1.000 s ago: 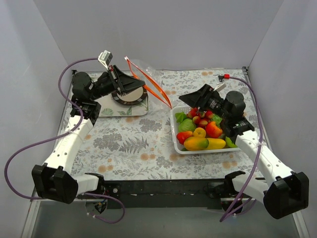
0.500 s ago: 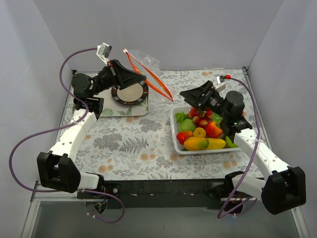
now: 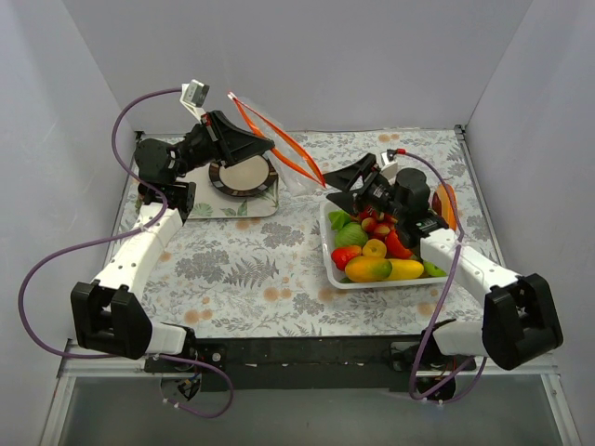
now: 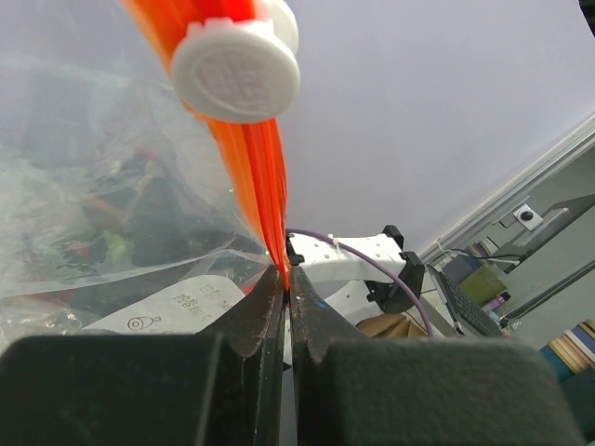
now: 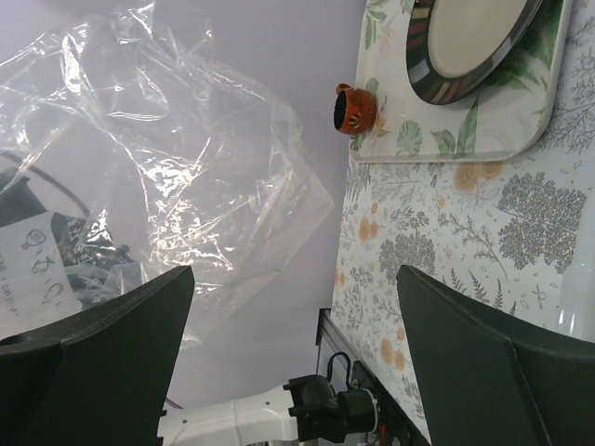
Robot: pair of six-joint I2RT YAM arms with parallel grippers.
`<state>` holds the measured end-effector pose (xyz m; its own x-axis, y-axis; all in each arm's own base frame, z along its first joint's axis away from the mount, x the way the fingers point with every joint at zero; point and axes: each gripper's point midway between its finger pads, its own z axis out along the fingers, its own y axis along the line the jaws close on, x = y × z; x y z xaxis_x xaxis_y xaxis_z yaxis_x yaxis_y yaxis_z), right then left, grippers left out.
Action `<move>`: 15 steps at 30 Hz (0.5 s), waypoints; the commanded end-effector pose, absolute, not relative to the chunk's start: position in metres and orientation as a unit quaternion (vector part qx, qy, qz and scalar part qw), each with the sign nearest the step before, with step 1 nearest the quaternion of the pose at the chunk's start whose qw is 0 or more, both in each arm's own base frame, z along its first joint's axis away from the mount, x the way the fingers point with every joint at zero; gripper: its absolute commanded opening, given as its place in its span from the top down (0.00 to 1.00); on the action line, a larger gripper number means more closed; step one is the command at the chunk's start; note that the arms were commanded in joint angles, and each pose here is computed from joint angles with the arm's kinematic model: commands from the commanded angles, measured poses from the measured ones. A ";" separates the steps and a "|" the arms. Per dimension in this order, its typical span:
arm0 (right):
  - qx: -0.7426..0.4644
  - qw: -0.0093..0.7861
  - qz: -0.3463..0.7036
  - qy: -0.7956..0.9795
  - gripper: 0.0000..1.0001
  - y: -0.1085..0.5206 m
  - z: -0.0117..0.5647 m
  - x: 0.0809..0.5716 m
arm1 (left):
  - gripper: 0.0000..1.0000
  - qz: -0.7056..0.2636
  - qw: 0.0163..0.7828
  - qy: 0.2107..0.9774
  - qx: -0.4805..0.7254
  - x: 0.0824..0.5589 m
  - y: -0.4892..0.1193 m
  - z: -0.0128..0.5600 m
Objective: Place the food in the zip-top bag and seal the zipper
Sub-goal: Open the zipper of the food storage bag.
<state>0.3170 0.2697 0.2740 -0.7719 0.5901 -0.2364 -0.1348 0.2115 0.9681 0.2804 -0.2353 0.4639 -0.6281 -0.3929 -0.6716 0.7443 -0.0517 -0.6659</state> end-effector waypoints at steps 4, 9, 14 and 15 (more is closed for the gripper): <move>0.191 0.293 0.648 0.676 0.02 0.286 0.306 0.325 | 1.00 -0.772 0.270 0.571 0.072 0.258 -0.234 0.485; 0.214 0.266 0.664 0.665 0.01 0.293 0.305 0.333 | 1.00 -0.771 0.271 0.572 0.071 0.257 -0.235 0.483; 0.231 0.245 0.673 0.659 0.06 0.301 0.303 0.340 | 1.00 -0.770 0.268 0.575 0.069 0.255 -0.235 0.479; 0.231 0.246 0.676 0.656 0.12 0.302 0.305 0.340 | 1.00 -0.770 0.266 0.576 0.067 0.256 -0.236 0.477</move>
